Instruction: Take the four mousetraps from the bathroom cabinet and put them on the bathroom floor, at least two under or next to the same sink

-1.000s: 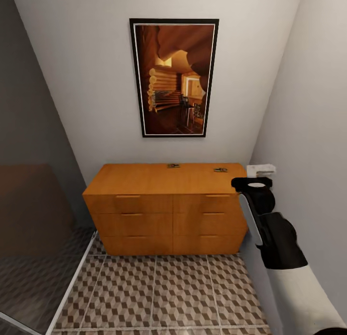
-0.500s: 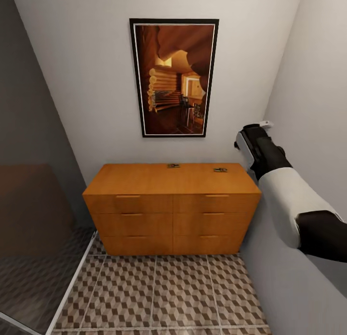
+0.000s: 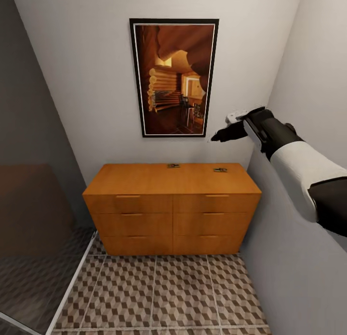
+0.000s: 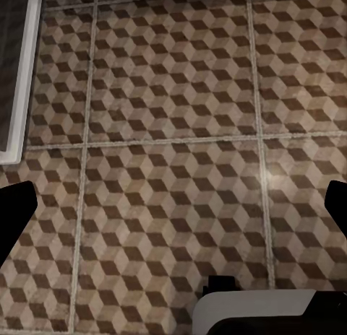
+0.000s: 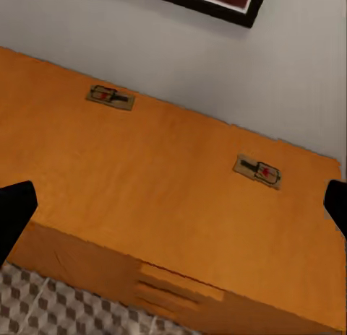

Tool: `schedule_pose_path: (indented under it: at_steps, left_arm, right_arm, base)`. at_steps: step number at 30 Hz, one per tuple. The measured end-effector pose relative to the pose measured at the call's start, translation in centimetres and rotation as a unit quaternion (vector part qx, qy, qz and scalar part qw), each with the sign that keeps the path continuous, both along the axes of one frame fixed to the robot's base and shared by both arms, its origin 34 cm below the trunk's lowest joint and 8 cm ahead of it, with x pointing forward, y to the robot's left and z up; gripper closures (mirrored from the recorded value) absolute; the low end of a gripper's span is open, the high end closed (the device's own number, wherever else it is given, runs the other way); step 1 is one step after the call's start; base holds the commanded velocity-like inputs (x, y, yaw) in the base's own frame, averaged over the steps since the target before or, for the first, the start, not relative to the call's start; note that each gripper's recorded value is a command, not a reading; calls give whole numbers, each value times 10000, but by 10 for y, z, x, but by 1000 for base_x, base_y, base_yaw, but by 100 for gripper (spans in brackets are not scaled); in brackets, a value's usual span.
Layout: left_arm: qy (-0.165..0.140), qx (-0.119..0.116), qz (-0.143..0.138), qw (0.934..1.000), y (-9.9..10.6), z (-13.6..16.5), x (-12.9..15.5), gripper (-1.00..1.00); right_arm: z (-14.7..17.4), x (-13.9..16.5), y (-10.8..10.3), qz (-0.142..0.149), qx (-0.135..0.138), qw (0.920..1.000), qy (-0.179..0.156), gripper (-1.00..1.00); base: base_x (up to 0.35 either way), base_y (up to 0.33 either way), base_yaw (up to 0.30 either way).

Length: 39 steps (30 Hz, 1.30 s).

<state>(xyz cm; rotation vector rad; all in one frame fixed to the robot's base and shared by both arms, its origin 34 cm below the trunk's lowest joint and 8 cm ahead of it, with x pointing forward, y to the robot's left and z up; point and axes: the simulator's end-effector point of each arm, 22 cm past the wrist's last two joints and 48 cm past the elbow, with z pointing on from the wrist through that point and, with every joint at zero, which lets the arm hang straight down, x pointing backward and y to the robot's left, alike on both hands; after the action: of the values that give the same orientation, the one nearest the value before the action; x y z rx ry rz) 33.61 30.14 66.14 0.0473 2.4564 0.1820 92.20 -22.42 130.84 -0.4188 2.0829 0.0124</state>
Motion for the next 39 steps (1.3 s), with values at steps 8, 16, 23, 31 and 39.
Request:
schedule_pose_path:
  at_steps: [8, 16, 23, 31, 39]
  left_arm:
    - [-2, 0, -3, 10000, 0, 0, 0, -100]
    - [0, 1, -3, 10000, 0, 0, 0, -100]
    - [-1, 1, -3, 10000, 0, 0, 0, -100]
    - [-1, 0, -1, 10000, 0, 0, 0, -100]
    - [-2, -4, -5, 10000, 0, 0, 0, -100]
  right_arm:
    - [-19, -47, 52, 2138, 356, 9748, 528, -100]
    - [-65, -88, 54, 3318, -98, 9366, 1120, -100]
    - [-98, -113, 45, 3923, -303, 9081, 1432, -100]
    - [-114, -120, 38, 4065, -340, 9004, 1514, -100]
    - [-117, -120, 28, 4019, -346, 9020, 1539, -100]
  base:
    - [0, 0, 0]
    - [0, 0, 0]
    - [0, 0, 0]
    - [0, 0, 0]
    - [5, -23, 0]
